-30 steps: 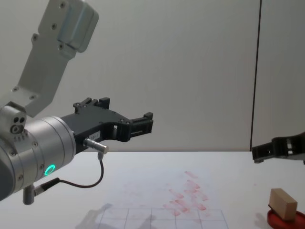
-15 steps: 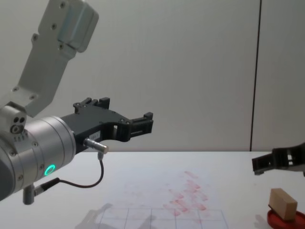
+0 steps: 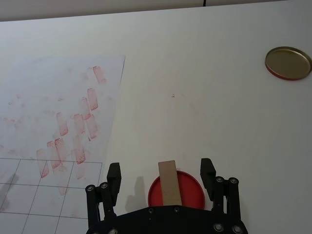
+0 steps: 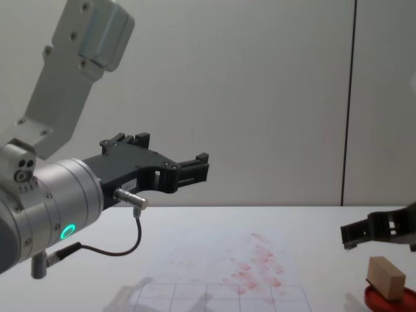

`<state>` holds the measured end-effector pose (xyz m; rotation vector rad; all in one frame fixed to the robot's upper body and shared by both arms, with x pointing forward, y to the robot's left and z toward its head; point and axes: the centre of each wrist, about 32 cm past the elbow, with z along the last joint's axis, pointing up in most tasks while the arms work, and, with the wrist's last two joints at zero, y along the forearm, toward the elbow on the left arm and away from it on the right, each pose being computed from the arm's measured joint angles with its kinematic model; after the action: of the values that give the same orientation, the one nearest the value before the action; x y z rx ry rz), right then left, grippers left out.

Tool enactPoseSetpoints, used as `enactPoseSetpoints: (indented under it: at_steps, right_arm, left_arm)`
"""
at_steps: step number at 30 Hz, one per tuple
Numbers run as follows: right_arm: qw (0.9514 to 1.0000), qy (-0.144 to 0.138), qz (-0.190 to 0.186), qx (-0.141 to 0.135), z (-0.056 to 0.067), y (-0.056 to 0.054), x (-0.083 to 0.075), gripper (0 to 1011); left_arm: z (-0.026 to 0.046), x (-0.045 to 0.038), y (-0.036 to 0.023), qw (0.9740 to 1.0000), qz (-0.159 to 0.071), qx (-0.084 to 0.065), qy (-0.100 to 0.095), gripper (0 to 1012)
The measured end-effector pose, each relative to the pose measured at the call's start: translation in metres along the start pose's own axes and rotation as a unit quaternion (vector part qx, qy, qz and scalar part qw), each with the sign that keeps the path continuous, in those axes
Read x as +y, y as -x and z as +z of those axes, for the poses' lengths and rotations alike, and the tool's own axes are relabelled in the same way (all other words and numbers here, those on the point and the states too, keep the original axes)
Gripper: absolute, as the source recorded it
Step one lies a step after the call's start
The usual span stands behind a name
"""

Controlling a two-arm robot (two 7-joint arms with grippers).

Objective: Use the one hand to pick up the stamp and affix it onto the A4 paper.

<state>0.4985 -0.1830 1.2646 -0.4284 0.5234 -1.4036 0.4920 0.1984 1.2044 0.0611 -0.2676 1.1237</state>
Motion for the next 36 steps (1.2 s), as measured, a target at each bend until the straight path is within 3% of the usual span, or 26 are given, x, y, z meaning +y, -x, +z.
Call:
enactPoseSetpoints:
  at_steps: [4,9,16,19,30,36]
  right_arm:
    - [1.0,0.004,0.0,0.0,-0.001,-0.001,0.001,982]
    - [0.9999,0.011,-0.002,0.0,-0.003,-0.002,0.003,879]
    - [0.9997,0.022,-0.008,-0.003,-0.006,-0.003,0.006,676]
    - [0.9995,0.03,-0.012,-0.005,-0.009,-0.004,0.008,536]
    - [0.9991,0.037,-0.017,-0.013,-0.017,-0.006,0.012,229]
    - [0.9993,0.03,-0.017,-0.017,-0.018,-0.005,0.012,216]
  left_arm:
    - [0.0,0.0,0.0,1.0,0.0,0.0,0.0,993]
    - [0.0,0.0,0.0,1.0,0.0,0.0,0.0,993]
    - [0.0,0.0,0.0,1.0,0.0,0.0,0.0,993]
    - [0.0,0.0,0.0,1.0,0.0,0.0,0.0,993]
    - [0.0,0.0,0.0,1.0,0.0,0.0,0.0,993]
    - [0.0,0.0,0.0,1.0,0.0,0.0,0.0,993]
